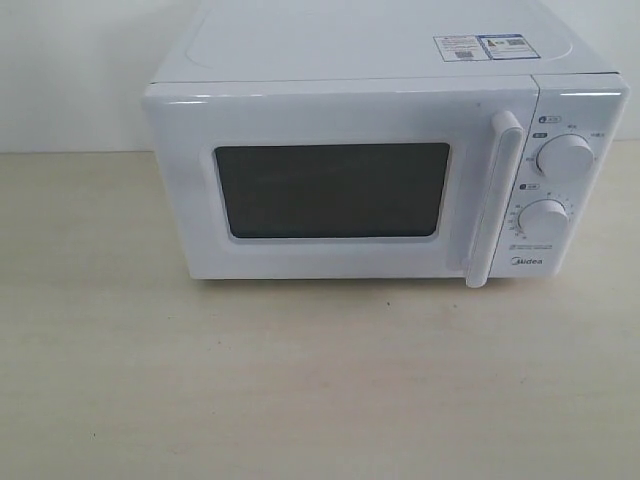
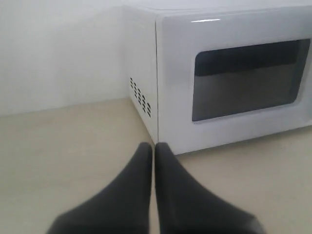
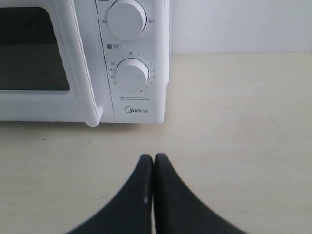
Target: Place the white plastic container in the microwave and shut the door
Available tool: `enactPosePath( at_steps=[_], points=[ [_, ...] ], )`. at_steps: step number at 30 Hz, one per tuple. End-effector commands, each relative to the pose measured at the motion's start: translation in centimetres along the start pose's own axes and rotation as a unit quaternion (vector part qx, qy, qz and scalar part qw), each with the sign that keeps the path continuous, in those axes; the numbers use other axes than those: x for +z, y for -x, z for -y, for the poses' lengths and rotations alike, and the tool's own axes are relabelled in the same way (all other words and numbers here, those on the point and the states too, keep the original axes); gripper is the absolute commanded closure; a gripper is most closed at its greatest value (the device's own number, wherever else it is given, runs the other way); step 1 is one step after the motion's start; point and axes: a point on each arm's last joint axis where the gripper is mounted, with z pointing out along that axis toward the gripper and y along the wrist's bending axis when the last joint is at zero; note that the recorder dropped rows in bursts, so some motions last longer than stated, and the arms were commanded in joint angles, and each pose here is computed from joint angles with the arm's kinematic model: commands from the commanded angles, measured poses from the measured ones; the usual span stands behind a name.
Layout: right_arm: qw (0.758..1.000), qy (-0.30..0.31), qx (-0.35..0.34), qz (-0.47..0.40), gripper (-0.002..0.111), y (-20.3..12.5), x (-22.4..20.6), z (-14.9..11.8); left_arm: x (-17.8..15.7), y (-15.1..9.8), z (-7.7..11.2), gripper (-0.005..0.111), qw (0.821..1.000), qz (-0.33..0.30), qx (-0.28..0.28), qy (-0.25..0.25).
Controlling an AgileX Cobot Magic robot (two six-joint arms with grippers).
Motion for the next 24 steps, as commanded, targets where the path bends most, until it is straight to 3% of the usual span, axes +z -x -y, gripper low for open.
enactPosePath(
  at_steps=[1,6,12,24],
  points=[
    [1.000,0.001,-0.001,0.004,0.109,0.1,0.0,0.0,-0.1,-0.9,0.2,0.102,0.996,-0.048,-0.075,-0.005],
    [1.000,0.001,-0.001,0.004,0.109,0.1,0.0,0.0,-0.1,-1.2,-0.5,0.102,0.994,-0.056,-0.079,0.060],
    [1.000,0.001,-0.001,0.004,0.109,0.1,0.0,0.0,-0.1,-1.2,-1.0,0.102,0.990,-0.053,-0.085,0.102],
    [1.000,0.002,0.000,0.004,0.109,0.1,0.0,0.0,-0.1,-1.1,-1.0,0.102,0.989,-0.050,-0.095,0.106]
  ],
)
